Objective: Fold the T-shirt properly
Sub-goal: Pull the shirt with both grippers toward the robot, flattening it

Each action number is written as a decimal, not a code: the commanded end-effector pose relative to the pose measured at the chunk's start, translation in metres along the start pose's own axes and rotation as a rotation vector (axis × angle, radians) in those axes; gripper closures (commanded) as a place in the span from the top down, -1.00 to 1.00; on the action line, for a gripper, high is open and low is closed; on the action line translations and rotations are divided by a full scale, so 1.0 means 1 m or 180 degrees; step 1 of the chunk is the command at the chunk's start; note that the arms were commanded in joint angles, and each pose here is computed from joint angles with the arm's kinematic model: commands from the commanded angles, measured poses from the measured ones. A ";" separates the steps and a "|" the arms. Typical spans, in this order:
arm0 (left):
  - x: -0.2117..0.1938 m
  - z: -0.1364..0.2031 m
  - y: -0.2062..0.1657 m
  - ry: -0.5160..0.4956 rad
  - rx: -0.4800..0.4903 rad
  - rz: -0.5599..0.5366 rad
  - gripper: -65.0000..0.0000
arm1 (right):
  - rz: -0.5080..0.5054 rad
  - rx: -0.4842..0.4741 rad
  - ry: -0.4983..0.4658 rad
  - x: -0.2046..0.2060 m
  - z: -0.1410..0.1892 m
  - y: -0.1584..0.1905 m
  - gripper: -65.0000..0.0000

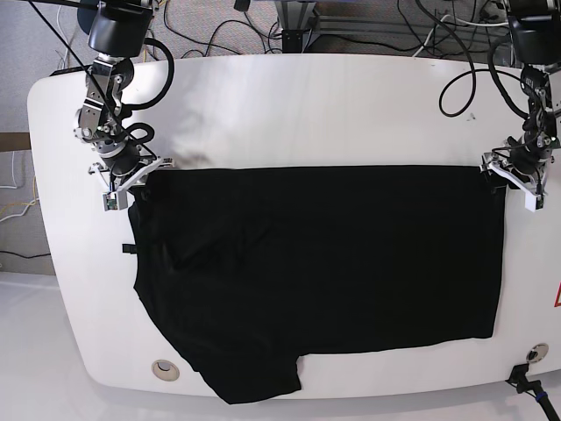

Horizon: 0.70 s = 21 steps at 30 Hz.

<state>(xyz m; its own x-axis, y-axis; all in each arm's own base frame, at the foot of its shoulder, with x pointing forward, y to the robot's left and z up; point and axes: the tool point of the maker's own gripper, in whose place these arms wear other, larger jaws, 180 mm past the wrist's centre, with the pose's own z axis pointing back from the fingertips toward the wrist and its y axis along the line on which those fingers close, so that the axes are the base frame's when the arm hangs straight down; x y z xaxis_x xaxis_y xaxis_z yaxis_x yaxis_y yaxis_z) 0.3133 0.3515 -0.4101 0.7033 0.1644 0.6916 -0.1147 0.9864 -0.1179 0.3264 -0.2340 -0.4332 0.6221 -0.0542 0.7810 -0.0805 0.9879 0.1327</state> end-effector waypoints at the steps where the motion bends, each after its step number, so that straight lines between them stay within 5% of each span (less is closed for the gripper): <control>1: 0.006 0.002 0.010 -0.0006 0.0060 0.0003 -0.26 | 0.0083 -0.0019 0.0319 -0.021 0.002 -0.001 -1.00; 4: 0.005 0.002 0.010 0.0001 0.0052 -0.0002 -0.97 | 0.0097 -0.0021 0.0314 -0.021 0.003 -0.001 -1.00; 12: -0.025 0.016 0.008 0.0158 0.0041 -0.0143 -1.00 | 0.0249 0.0073 0.0284 -0.036 0.033 0.023 -1.00; 21: -0.089 0.087 0.033 0.0509 0.0217 -0.0437 -1.00 | 0.0469 0.0078 0.0625 -0.095 0.106 0.038 -1.00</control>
<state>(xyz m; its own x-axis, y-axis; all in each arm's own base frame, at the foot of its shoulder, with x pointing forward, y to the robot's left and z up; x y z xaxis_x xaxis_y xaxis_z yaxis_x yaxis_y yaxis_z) 0.1860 0.3601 -0.4222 0.8096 0.0584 0.5841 -0.0604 0.9980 -0.0161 0.1924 -0.2015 -0.4339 0.7043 0.0746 0.7060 -0.1844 0.9796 0.0804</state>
